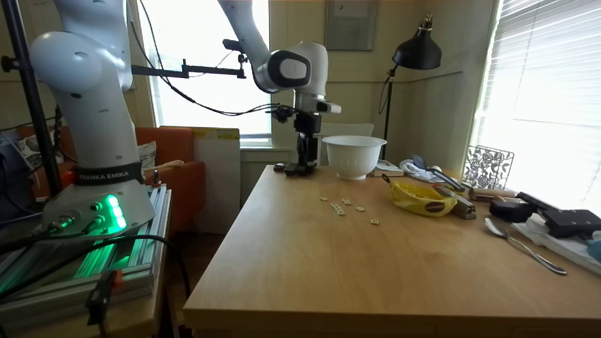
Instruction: Slide two letters to the left
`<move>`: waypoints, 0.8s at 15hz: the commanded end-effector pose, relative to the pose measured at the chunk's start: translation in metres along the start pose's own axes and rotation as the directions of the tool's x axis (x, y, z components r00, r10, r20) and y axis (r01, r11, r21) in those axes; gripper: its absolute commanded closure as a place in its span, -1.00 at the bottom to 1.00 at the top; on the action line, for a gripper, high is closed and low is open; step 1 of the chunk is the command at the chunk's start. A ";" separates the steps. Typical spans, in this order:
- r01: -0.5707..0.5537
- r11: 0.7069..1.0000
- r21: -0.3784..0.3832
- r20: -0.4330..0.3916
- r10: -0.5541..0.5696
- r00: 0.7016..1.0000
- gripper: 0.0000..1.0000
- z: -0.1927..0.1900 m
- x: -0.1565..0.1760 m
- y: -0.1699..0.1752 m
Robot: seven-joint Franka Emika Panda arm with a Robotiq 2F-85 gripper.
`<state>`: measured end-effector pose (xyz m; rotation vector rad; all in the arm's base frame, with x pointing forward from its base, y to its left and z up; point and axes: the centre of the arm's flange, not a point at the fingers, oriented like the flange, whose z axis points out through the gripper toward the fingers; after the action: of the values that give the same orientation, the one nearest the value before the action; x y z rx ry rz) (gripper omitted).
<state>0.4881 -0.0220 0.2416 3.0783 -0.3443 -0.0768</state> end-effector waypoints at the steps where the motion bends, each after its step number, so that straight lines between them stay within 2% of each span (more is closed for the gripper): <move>1: -0.003 1.000 0.015 -0.019 0.003 1.000 -0.97 0.027 0.031 -0.009; 7: -0.005 1.000 0.014 -0.053 0.005 0.999 0.04 0.054 0.054 -0.031; 12: -0.051 0.999 0.020 -0.094 0.052 0.994 0.72 0.068 0.070 -0.038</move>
<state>0.5440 -0.0031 0.1809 3.0816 -0.3550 0.0277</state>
